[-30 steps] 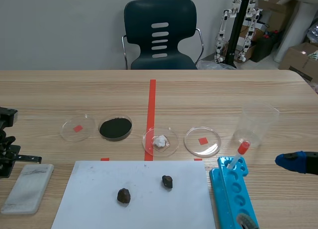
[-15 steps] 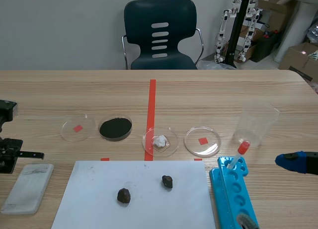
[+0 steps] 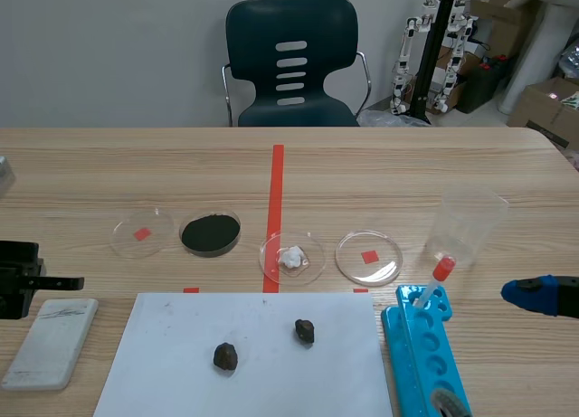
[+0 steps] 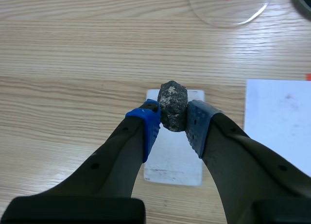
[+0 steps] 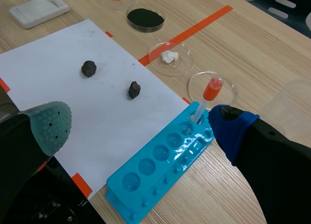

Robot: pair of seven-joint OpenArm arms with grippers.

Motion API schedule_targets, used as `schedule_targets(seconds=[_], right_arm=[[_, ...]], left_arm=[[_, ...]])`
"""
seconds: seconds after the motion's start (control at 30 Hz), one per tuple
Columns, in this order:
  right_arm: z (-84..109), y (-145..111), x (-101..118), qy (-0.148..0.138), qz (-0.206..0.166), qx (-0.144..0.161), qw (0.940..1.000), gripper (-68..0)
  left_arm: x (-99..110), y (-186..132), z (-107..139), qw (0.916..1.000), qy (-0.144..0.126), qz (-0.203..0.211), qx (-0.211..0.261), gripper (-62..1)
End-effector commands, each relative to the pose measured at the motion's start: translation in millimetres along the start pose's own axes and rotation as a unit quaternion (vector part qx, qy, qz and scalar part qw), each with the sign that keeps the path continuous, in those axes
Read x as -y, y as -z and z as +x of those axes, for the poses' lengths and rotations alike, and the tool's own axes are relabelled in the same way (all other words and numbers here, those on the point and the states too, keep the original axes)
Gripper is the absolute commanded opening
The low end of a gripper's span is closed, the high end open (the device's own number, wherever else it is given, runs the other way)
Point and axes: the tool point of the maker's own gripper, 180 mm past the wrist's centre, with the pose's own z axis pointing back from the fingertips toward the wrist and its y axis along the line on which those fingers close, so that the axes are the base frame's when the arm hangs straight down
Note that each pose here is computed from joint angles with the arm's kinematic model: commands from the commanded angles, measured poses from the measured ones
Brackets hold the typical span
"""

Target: Rub the mineral on the streak plate

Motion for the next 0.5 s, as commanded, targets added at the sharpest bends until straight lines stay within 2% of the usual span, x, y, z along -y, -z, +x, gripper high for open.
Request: schedule_targets(seconds=[0.0, 0.17, 0.3, 0.47], right_arm=[[5.4, 1, 1, 0.000, -0.002, 0.011, 0.9999, -8.8], [5.4, 1, 1, 0.000, -0.002, 0.011, 0.9999, -8.8], [5.4, 1, 1, 0.000, -0.002, 0.011, 0.9999, -8.8], [5.4, 1, 1, 0.000, -0.002, 0.011, 0.9999, -8.8]], left_arm=[[0, -9, 5, 0.9998, 0.001, -0.003, 0.019, -48.3], [27, -39, 7, 0.9955, 0.026, -0.058, 0.071, -48.3], [47, -65, 1, 0.9903, 0.039, -0.100, 0.088, -48.3], [74, -99, -1, 0.9787, 0.040, -0.159, 0.123, -48.3]])
